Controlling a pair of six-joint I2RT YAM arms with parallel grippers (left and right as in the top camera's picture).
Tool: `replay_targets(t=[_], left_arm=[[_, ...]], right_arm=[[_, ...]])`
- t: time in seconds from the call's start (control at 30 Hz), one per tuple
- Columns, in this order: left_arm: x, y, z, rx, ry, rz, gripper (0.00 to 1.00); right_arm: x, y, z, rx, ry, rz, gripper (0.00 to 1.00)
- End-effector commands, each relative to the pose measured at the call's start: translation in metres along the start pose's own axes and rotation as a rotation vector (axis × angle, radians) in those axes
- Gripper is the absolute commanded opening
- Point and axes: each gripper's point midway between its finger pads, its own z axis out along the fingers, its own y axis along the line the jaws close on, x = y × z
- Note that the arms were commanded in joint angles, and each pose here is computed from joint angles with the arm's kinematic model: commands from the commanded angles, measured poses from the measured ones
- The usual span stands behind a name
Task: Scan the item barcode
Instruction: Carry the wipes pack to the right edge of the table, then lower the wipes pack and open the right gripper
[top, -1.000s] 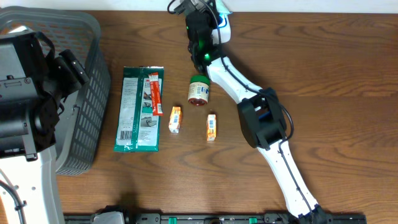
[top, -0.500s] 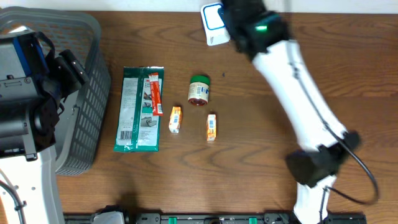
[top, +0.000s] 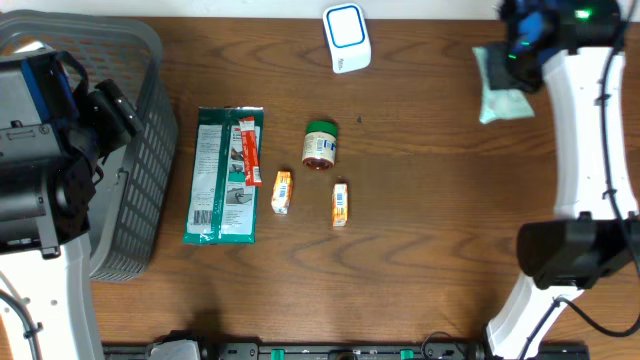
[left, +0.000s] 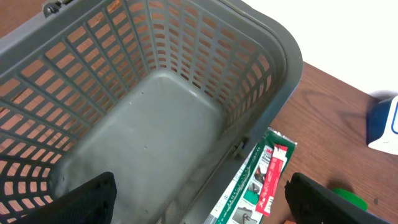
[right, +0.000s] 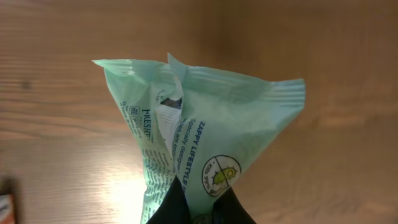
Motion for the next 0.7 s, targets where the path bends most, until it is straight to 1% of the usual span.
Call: replay_targets(t=[0.0, 0.1, 0.13, 0.23, 0.3, 0.43, 0.47, 0.5, 0.53, 0.63, 0.67], left_arm=[[-0.002, 0.003, -0.002, -0.01, -0.008, -0.006, 0.88], [-0.002, 0.003, -0.002, -0.01, -0.008, -0.006, 0.88], [-0.002, 0.003, -0.002, -0.01, -0.008, -0.006, 0.88], [-0.002, 0.003, -0.002, -0.011, -0.008, -0.006, 0.88], [-0.002, 0.003, -0.002, -0.01, -0.008, -0.006, 0.88], [-0.002, 0.003, -0.002, -0.01, -0.008, -0.006, 0.88], [-0.002, 0.003, -0.002, -0.01, -0.008, -0.006, 0.88], [-0.002, 0.003, -0.002, -0.01, -0.008, -0.006, 0.88], [-0.002, 0.003, -0.002, -0.011, -0.008, -0.006, 0.88], [-0.002, 0.003, -0.002, -0.01, -0.009, -0.006, 0.88], [-0.002, 0.003, -0.002, -0.01, -0.008, -0.006, 0.88]], right_arm=[[0.025, -0.024, 0.038, -0.039, 0.118, 0.105, 0.01], [0.051, -0.047, 0.068, -0.023, 0.199, 0.162, 0.01], [0.066, -0.059, 0.086, -0.007, 0.24, 0.19, 0.01], [0.093, -0.08, 0.116, 0.043, 0.294, 0.227, 0.01], [0.104, -0.09, 0.135, 0.057, 0.297, 0.22, 0.01], [0.124, -0.103, 0.173, 0.055, 0.275, 0.143, 0.01], [0.128, -0.104, 0.178, 0.056, 0.272, 0.137, 0.06], [0.133, -0.106, 0.184, 0.059, 0.269, 0.143, 0.2], [0.136, -0.107, 0.188, 0.06, 0.267, 0.149, 0.38], [0.143, -0.111, 0.193, 0.063, 0.271, 0.163, 0.82], [0.143, -0.113, 0.193, 0.065, 0.27, 0.166, 0.91]])
